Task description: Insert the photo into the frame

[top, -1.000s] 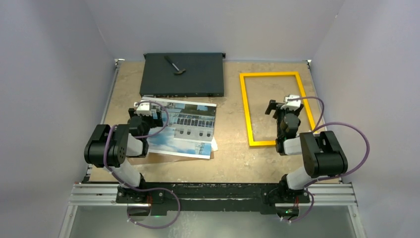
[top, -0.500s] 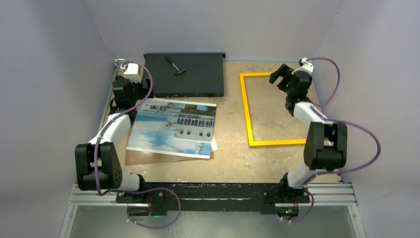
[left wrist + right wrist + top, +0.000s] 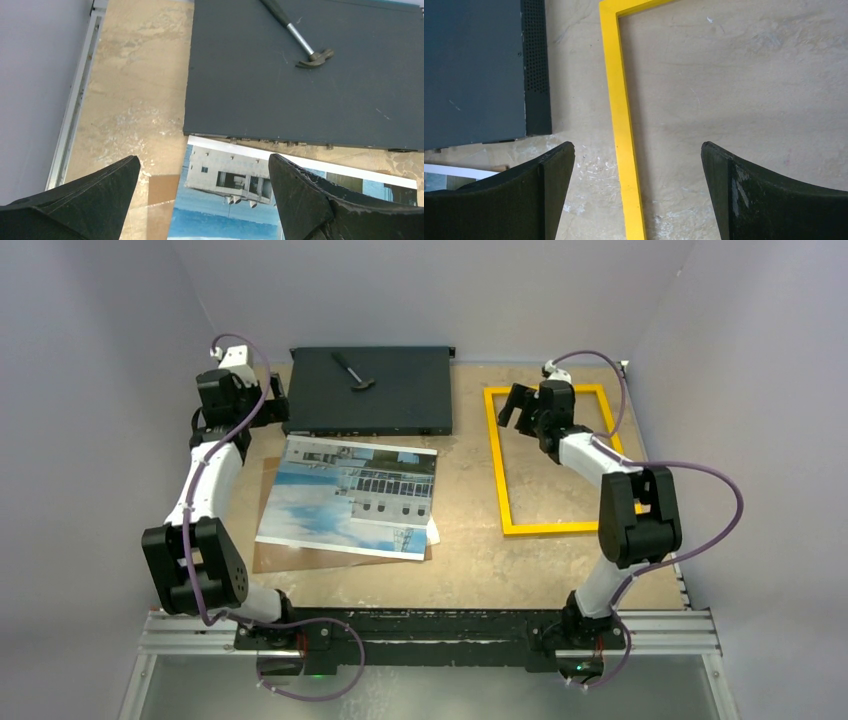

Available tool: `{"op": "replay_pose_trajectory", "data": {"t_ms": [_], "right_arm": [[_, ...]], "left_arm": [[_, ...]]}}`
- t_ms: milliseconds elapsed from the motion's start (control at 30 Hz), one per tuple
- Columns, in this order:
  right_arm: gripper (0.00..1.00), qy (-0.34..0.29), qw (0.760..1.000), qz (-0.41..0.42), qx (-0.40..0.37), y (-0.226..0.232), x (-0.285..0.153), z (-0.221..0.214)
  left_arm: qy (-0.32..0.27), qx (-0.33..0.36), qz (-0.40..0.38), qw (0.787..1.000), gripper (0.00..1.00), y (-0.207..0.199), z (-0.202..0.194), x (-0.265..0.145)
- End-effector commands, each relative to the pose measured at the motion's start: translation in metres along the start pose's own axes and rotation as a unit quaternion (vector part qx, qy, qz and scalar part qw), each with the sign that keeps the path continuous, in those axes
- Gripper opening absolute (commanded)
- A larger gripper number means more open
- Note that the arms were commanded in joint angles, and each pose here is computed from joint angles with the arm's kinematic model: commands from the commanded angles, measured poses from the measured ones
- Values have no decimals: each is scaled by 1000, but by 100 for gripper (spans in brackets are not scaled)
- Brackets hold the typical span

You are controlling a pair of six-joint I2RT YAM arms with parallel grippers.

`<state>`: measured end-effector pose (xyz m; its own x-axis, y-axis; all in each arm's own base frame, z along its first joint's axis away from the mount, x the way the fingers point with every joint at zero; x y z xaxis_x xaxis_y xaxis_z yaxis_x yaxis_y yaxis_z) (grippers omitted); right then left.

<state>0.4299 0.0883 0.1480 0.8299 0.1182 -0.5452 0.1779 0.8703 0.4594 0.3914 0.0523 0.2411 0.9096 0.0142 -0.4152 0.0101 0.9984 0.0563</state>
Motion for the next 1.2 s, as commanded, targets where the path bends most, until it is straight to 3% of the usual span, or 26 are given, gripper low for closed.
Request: {"op": "replay_pose_trajectory", "data": {"t_ms": [0, 67, 133, 333, 667, 1100, 1167], "right_arm": [[99, -15, 999, 39, -9, 12, -11, 12], [99, 38, 998, -28, -36, 11, 1, -1], [99, 41, 993, -83, -67, 13, 7, -19], [98, 59, 991, -102, -71, 13, 5, -52], [68, 88, 984, -126, -93, 5, 6, -92], [55, 111, 976, -156, -102, -11, 9, -125], [45, 111, 977, -152, -99, -10, 8, -126]], "left_arm": [[10, -12, -3, 1000, 99, 3, 9, -3], [17, -8, 5, 1000, 98, 6, 7, -3], [17, -5, 10, 1000, 98, 7, 8, -4], [19, -1, 12, 1000, 99, 9, 10, -7], [50, -1, -9, 999, 98, 3, -1, -7], [97, -1, -65, 993, 98, -9, -13, -10], [97, -1, -72, 993, 99, -10, -13, -12]]}}
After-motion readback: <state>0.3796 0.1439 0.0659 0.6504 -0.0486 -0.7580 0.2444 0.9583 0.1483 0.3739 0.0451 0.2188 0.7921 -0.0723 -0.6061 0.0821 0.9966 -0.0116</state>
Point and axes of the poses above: each gripper's point midway between its finger pads, its own x axis out along the fingers, its own y axis along the line the jaws close on, z = x × y, the point moved 6 cm from there along -x, back along the fingers, and after that the axes turned 11 degrees about x, right-handed, at the moved point
